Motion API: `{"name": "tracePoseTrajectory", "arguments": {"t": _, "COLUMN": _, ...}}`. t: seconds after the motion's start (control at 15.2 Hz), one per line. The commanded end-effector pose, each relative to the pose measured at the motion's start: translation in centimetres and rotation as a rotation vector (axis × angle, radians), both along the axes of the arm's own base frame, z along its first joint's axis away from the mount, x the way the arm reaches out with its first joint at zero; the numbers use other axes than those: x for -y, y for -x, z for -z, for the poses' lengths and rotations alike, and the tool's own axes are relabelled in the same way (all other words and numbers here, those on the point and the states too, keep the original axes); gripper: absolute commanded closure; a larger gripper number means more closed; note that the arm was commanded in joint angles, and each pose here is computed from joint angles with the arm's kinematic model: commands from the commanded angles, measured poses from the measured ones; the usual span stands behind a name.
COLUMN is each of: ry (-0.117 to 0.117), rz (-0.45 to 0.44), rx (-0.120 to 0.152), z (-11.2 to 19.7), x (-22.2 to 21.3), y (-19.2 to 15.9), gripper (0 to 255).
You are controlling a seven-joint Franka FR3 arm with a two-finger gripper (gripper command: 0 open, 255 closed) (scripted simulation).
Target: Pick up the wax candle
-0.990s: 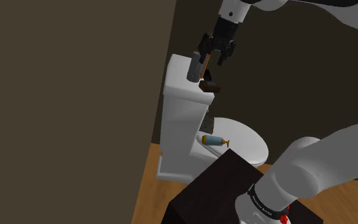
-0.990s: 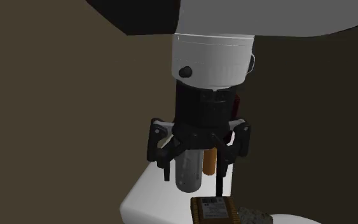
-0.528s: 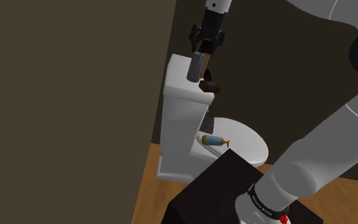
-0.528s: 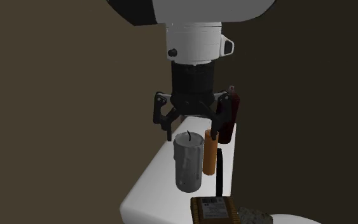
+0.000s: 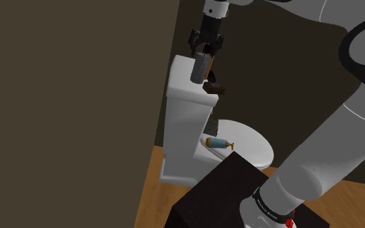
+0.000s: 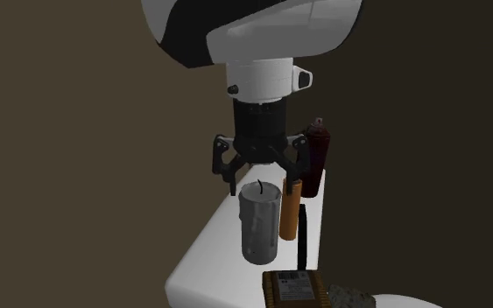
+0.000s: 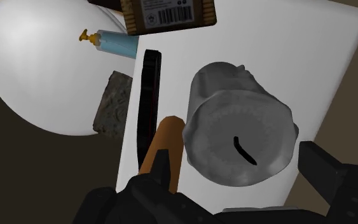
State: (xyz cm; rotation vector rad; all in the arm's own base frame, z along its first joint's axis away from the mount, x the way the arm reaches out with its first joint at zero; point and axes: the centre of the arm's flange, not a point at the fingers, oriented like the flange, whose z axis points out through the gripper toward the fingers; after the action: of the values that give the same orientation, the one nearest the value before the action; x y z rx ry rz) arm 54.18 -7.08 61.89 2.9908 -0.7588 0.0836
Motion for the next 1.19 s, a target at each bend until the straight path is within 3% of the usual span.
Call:
{"name": "tracePoseTrajectory", "arguments": {"t": 0.0, "ry": 0.0, "rz": 0.0, "rx": -0.002, "z": 1.5, "x": 0.0, "y": 0.0, "gripper": 0}}
{"name": "tracePoseTrajectory", "arguments": {"t": 0.13, "ry": 0.0, "rz": 0.0, "rx": -0.002, "z": 1.5, "x": 0.0, "y": 0.0, "gripper": 0}}
{"name": "tracePoseTrajectory", "arguments": {"t": 0.2, "ry": 0.0, "rz": 0.0, "rx": -0.002, "z": 1.4, "x": 0.0, "y": 0.0, "gripper": 255}}
{"name": "tracePoseTrajectory", "arguments": {"t": 0.79, "ry": 0.0, "rz": 0.0, "rx": -0.002, "z": 1.5, "x": 0.0, "y": 0.0, "gripper": 255}}
{"name": "tracePoseTrajectory", "arguments": {"t": 1.12, "ry": 0.0, "rz": 0.0, "rx": -0.002, "z": -1.2, "x": 0.0, "y": 0.0, "gripper": 255}}
